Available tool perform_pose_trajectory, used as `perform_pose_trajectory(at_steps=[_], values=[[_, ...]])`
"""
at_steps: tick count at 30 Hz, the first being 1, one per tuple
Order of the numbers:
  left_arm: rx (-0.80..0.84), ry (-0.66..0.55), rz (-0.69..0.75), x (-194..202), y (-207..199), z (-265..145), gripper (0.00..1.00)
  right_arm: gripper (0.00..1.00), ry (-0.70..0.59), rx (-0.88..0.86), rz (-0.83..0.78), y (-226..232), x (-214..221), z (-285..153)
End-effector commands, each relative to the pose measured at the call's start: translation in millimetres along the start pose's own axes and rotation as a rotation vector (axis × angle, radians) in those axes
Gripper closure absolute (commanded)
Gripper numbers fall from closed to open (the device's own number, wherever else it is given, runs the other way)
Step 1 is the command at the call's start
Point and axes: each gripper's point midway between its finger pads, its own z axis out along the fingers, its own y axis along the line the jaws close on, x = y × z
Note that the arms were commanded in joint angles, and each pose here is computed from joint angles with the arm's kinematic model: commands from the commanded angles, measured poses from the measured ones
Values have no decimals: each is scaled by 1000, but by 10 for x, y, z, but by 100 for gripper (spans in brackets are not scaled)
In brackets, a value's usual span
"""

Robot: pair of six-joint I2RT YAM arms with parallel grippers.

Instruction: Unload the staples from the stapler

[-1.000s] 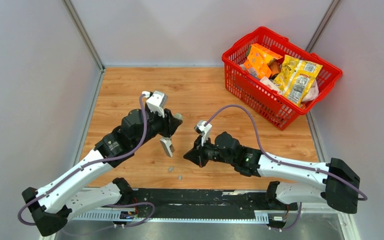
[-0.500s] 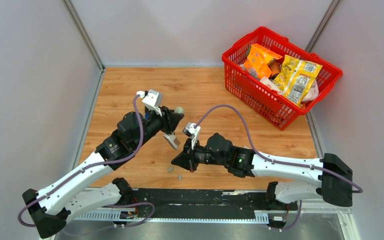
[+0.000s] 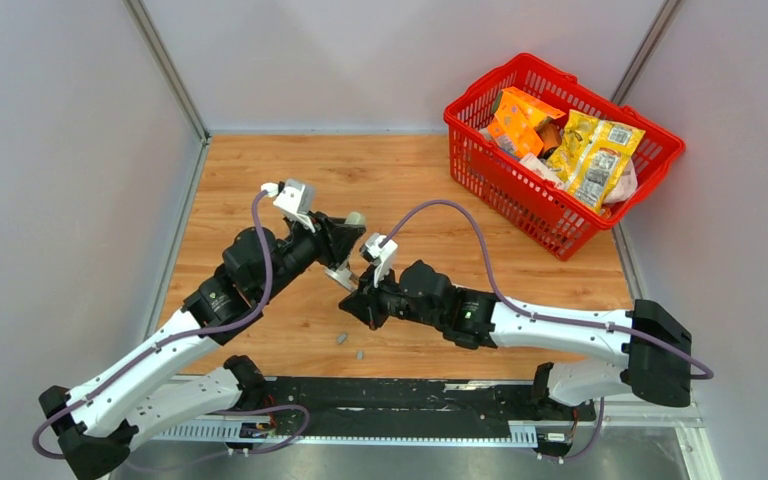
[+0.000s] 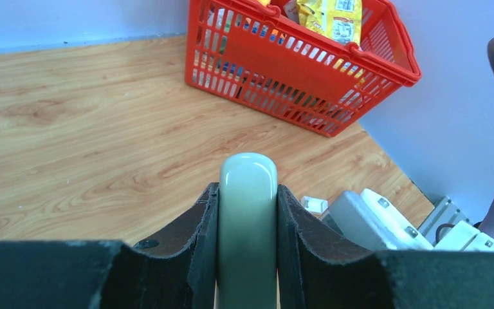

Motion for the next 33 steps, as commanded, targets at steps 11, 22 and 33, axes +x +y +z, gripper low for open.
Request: perform_pose_trajectory(at_steps=[11, 22, 33], values=[[62, -5, -88, -86, -143, -174, 100, 100, -166, 254, -133, -357, -665, -234], [132, 14, -74, -63, -261, -208, 100, 100, -190, 350, -178, -530, -764, -596], [433, -6, -50, -146, -774, -327, 100, 100, -147, 189, -238, -339, -676, -945]])
